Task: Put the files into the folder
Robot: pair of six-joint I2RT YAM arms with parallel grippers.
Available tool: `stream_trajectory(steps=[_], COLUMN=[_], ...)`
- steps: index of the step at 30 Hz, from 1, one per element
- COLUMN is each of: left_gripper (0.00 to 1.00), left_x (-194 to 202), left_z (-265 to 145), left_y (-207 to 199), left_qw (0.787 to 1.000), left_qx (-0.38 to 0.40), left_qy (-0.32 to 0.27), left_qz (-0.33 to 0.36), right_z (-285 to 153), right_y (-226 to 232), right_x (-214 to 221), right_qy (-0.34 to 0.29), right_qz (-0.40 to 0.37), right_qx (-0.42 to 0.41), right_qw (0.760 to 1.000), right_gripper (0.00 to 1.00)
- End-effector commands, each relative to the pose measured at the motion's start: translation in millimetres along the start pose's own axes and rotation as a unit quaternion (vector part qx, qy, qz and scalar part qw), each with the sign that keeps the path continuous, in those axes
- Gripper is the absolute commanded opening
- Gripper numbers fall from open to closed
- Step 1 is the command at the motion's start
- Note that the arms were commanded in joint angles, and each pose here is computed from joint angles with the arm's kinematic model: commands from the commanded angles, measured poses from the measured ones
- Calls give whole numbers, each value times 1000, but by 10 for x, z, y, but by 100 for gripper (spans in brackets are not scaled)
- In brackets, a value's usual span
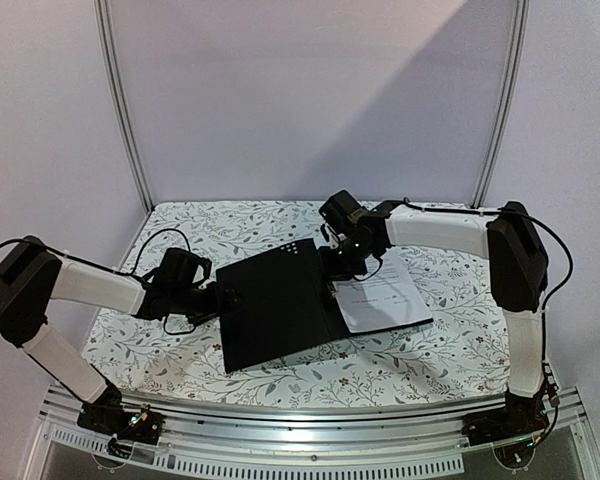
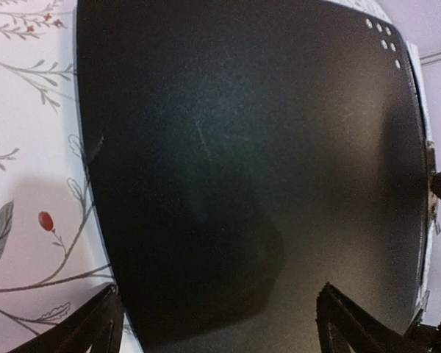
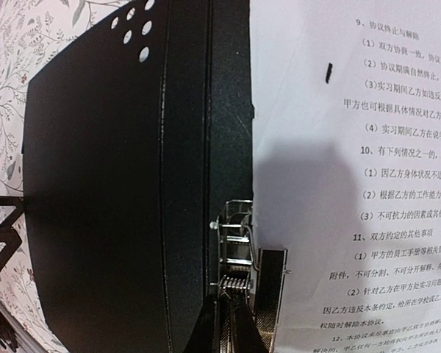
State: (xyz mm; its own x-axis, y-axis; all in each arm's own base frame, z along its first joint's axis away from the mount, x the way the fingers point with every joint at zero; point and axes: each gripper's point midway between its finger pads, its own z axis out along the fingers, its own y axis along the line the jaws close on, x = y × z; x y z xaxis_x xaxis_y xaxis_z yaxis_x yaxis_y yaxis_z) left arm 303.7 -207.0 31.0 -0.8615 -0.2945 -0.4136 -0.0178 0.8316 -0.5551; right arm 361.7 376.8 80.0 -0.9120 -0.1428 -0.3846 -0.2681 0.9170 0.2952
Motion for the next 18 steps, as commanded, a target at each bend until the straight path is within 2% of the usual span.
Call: stream_trajectory(steps=[1,9,12,18], left_gripper=[92,93,97,99], left_x=[346,334,413,390], left_z=[79,38,-44,14], left_y=[267,327,518,291], left_qw=[997,996,989,997], left_qx=[-41,-63,-119,-39], left_qy=[68,66,86,68], left_qz=[-17,-14,-19,-11], right_z=[-281,-261,-269,-255], right_y=[105,28,7,3], right_x=[-157,-116,-116,-43], right_qy=[-31,-27,-32,-23], right_qz=[-3,1,1,10], right_qx=[-24,-21,-24,-52], right_qw=[999,999,999,998], right_gripper=[0,0,0,0])
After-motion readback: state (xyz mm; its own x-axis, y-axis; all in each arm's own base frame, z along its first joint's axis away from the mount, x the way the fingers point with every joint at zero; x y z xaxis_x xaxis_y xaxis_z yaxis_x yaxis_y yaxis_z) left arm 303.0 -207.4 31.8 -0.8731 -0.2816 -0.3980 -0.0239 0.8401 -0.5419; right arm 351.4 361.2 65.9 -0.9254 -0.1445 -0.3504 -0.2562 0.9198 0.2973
